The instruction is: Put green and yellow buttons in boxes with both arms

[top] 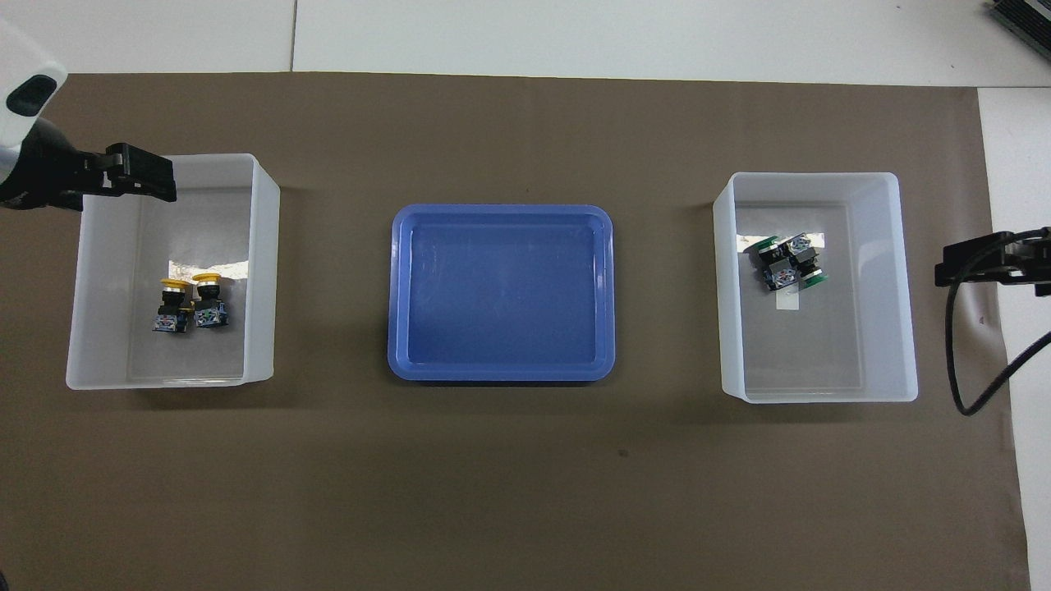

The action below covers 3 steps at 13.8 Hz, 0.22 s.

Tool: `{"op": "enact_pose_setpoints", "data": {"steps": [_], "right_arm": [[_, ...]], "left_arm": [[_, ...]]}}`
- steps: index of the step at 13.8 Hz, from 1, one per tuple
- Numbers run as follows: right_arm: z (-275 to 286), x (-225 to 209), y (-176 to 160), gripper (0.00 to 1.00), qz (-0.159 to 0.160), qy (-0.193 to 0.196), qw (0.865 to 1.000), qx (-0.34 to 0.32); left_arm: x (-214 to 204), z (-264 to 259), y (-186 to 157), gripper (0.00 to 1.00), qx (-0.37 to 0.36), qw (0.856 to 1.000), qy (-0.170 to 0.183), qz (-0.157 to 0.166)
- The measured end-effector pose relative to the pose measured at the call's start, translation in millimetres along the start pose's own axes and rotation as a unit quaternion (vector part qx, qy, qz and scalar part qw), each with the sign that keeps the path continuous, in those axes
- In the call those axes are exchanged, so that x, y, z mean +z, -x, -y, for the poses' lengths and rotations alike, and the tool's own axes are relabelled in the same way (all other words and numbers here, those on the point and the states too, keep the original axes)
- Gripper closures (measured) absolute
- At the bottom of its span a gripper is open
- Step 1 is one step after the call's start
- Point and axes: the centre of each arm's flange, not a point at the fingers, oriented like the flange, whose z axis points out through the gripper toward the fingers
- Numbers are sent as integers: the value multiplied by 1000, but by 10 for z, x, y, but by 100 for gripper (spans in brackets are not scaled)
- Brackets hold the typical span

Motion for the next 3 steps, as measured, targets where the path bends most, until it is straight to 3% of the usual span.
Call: {"op": "enact_pose_setpoints", "data": {"steps": [3], "right_arm": [[0, 4, 1, 0, 1, 0, 1000, -1]], "left_arm": [[26, 9, 17, 0, -1, 1000, -1, 3]]}}
